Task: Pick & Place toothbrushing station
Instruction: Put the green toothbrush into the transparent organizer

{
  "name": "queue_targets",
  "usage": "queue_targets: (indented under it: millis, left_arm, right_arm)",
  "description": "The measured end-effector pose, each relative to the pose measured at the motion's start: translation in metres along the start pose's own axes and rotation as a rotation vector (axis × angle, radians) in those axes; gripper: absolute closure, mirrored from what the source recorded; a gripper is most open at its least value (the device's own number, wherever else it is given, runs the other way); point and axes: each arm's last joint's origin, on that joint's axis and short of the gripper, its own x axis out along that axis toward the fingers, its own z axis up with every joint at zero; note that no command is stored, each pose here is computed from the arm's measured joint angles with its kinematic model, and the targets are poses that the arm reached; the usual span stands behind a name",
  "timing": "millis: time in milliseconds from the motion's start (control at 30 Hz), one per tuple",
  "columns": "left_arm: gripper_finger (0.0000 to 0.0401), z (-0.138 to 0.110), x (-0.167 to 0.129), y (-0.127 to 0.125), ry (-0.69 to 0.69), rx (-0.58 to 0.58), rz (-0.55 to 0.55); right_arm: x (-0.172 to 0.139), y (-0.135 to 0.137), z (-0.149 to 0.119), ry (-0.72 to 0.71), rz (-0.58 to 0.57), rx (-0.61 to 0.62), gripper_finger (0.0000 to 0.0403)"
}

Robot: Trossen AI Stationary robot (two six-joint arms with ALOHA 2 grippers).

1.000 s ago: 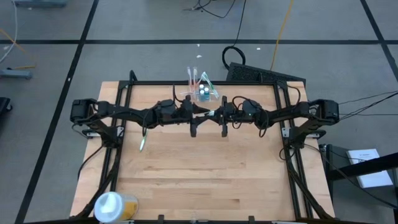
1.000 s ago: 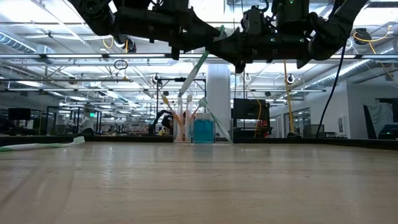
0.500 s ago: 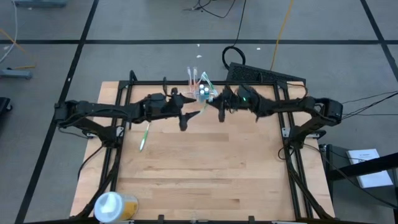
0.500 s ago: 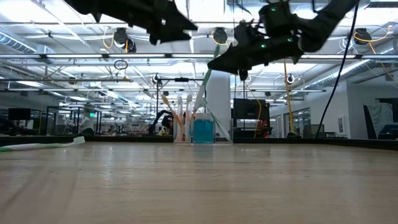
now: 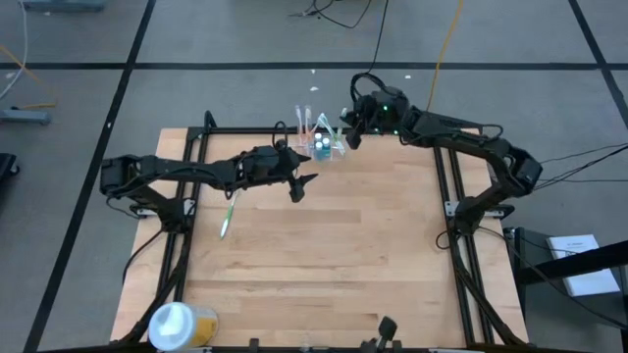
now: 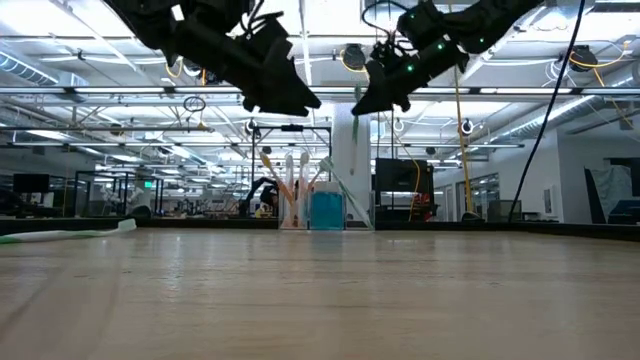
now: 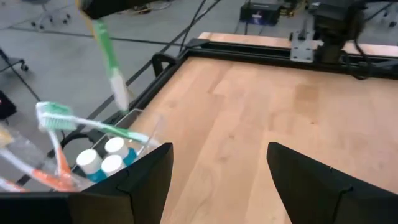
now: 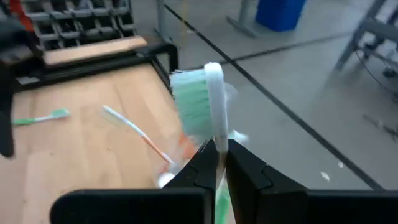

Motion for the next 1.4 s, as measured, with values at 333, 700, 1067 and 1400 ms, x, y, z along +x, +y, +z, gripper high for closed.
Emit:
queue_targets:
  millis: [333, 700, 1067, 1400]
  left_arm:
    - [0.0132, -0.001, 0.002, 0.009, 0.005, -0.034, 0.028]
    - [0.0132, -0.001, 0.002, 0.009, 0.006, -0.034, 0.027]
    - [0.0132, -0.001, 0.002, 0.009, 0.005, -0.033, 0.027]
    - [0.0132, -0.001, 0.002, 0.009, 0.007, -0.027, 0.033]
  right_arm:
    - [0.020, -0.013, -0.025, 0.100, -0.018, 0.026, 0.0393]
    - [0.053, -0.014, -0.062, 0.237, -0.003, 0.054, 0.0393]
    - [0.064, -0.014, -0.072, 0.257, -0.001, 0.061, 0.0382]
    - [0.064, -0.012, -0.077, 0.292, 0.006, 0.055, 0.0289]
